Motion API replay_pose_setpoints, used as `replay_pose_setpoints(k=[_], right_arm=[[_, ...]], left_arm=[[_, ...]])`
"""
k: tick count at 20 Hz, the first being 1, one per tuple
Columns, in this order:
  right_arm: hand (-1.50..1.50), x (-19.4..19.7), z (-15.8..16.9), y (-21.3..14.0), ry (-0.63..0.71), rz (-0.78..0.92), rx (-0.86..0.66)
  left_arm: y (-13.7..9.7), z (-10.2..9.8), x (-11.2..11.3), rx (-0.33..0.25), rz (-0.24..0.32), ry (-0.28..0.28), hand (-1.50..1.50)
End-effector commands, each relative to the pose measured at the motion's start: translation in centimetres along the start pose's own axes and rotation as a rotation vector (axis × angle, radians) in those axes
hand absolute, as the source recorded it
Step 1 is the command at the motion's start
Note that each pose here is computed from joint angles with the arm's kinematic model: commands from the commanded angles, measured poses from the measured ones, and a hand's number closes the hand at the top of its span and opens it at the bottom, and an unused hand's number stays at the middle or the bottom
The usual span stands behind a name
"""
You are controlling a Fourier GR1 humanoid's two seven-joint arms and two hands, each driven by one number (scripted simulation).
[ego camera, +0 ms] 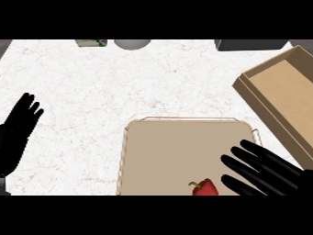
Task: Pick the bell pepper from the tray and place it in the cardboard box
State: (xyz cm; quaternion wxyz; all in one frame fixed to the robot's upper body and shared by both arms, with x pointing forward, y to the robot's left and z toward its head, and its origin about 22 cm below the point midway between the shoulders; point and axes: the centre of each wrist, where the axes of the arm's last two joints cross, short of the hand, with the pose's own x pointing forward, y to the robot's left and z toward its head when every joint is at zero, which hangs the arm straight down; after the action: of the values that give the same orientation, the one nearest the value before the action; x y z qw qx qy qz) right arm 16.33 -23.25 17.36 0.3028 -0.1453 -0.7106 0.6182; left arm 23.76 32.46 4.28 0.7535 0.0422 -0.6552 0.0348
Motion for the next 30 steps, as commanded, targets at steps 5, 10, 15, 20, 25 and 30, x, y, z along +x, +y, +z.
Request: replay_pose_setpoints(k=[5, 10, 15, 20, 25, 30], right_arm=[[-1.50, 3.7, 0.2, -0.1, 0.228, 0.288, 0.257], [-1.50, 5.1, -1.2, 1.0, 0.350, 0.286, 0.325], [-1.50, 7.1, -2.4, 3.4, 0.418, 0.265, 0.382], [-1.50, 7.0, -4.8, 4.8, 0.477, 0.294, 0.447], [-1.50, 6.9, -5.7, 6.2, 0.499, 0.315, 0.478], [-1.50, 8.7, -4.8, 6.0, 0.455, 0.302, 0.456]], left_arm=[[0.1, -0.1, 0.5, -0.010, 0.001, 0.001, 0.00], [0.1, -0.8, 1.5, -0.022, -0.003, -0.009, 0.00], [-1.4, 0.0, 1.0, -0.032, 0.003, -0.008, 0.00], [-0.6, -0.4, 0.0, -0.039, 0.012, -0.020, 0.00], [-0.1, -0.8, 0.9, -0.041, 0.003, -0.022, 0.00], [0.4, 0.0, 1.1, -0.042, 0.023, -0.005, 0.00]])
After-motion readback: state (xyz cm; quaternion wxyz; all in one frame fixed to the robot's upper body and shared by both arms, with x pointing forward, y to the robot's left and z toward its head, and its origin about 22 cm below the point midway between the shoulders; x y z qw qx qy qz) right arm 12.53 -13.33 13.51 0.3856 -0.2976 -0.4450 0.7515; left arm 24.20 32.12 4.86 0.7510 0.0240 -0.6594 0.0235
